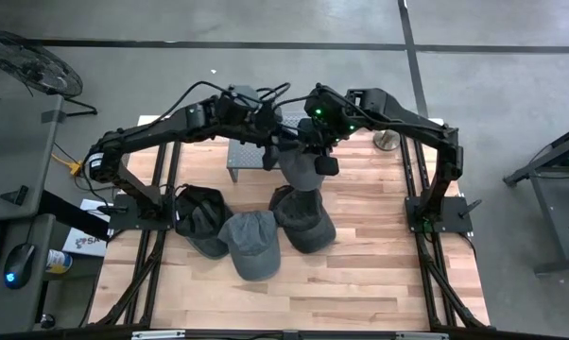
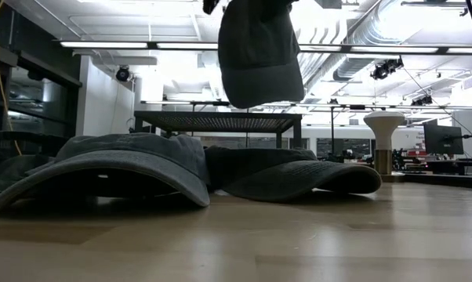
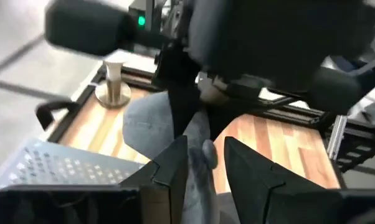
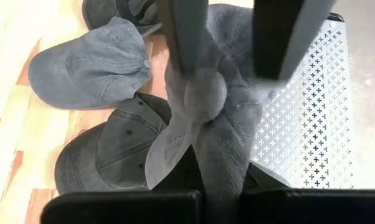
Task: Pick & Place hat
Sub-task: Put the right gray cap on the shelf
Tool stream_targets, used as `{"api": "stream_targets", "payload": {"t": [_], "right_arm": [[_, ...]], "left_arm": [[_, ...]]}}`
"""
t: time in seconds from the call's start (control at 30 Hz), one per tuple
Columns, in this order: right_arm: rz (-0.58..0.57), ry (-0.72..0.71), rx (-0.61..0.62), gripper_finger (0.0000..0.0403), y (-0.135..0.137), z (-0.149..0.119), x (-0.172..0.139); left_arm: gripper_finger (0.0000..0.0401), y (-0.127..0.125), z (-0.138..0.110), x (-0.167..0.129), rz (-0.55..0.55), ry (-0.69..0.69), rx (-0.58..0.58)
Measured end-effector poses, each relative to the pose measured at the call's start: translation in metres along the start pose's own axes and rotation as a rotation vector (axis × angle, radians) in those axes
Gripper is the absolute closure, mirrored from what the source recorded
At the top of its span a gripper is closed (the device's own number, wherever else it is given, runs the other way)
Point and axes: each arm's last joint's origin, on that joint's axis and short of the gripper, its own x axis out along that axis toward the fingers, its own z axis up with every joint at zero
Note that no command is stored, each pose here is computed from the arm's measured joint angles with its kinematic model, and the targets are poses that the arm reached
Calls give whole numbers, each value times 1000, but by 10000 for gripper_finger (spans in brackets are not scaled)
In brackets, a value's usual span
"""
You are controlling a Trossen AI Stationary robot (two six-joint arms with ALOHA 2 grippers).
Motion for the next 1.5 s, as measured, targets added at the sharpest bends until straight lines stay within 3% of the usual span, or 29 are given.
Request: {"api": "stream_targets", "payload": {"t": [0.23,0.47,0.8,1.03,1.27,1.5], "right_arm": [[5,-63,1,400,-5,4,-10],[8,-107,1,400,-29,-2,-15],[72,-179,69,400,-75,-20,-21],[134,-218,107,400,-99,-30,-17],[182,-190,151,400,-115,-47,4],[172,-152,176,400,-124,-63,29]], "left_arm": [[294,-8,10,-37,3,-65,117],[294,-14,6,-75,39,-22,242],[294,-17,-5,-101,63,77,236],[294,-15,-28,-95,12,102,222],[294,-14,-57,-103,-4,-11,175],[294,-9,-99,-114,93,-151,80]]}}
